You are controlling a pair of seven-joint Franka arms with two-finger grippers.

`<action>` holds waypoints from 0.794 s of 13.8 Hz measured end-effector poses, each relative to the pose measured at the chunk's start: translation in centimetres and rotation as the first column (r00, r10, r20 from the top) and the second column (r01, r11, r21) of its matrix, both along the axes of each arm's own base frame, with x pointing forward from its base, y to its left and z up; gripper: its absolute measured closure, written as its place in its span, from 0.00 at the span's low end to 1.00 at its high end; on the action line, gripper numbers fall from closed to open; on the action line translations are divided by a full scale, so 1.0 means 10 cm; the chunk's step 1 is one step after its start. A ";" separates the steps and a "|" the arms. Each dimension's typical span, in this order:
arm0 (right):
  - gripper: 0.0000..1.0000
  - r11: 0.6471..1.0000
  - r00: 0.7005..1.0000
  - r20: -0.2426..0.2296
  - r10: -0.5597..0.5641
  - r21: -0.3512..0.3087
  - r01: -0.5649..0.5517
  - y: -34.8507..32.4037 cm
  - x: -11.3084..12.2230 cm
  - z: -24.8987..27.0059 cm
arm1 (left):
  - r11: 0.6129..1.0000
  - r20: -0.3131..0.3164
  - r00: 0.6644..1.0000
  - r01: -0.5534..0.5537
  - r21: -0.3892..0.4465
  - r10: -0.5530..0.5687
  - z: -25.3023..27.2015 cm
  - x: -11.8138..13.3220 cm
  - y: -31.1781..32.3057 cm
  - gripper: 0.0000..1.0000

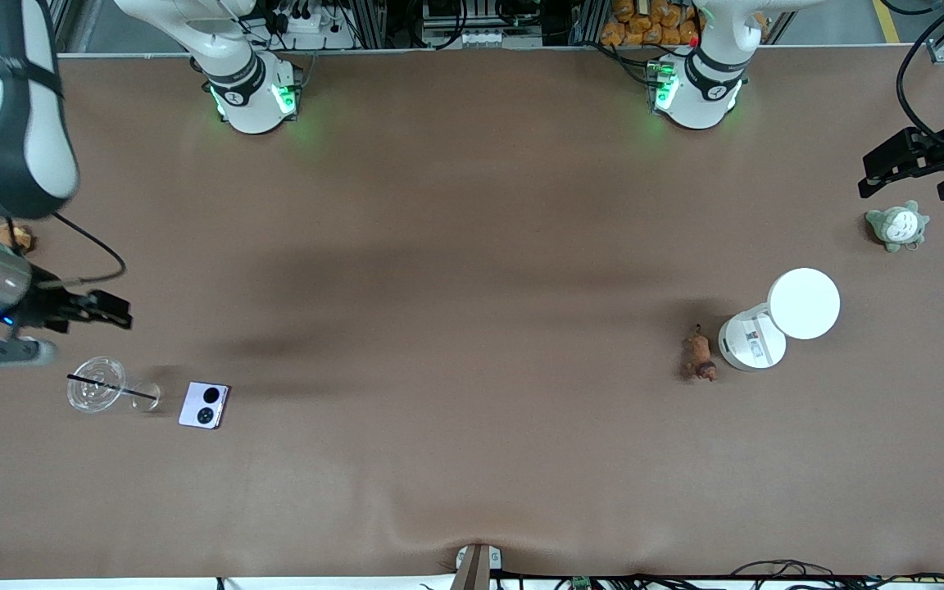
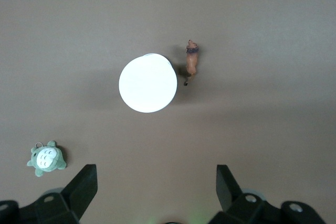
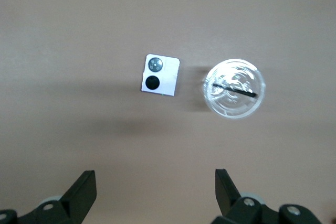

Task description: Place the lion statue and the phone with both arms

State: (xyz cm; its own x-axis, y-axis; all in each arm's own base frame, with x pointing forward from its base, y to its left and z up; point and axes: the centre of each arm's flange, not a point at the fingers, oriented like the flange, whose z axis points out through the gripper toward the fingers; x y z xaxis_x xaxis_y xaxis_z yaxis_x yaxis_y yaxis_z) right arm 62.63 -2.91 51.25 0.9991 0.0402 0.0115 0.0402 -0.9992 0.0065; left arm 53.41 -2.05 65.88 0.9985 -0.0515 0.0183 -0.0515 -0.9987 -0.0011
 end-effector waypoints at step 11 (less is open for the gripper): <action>0.00 0.993 0.988 -0.113 -0.105 0.038 0.110 -0.52 -1.03 1.21 | 1.000 -0.001 1.000 0.000 0.000 0.000 0.00 0.00 0.00 0.00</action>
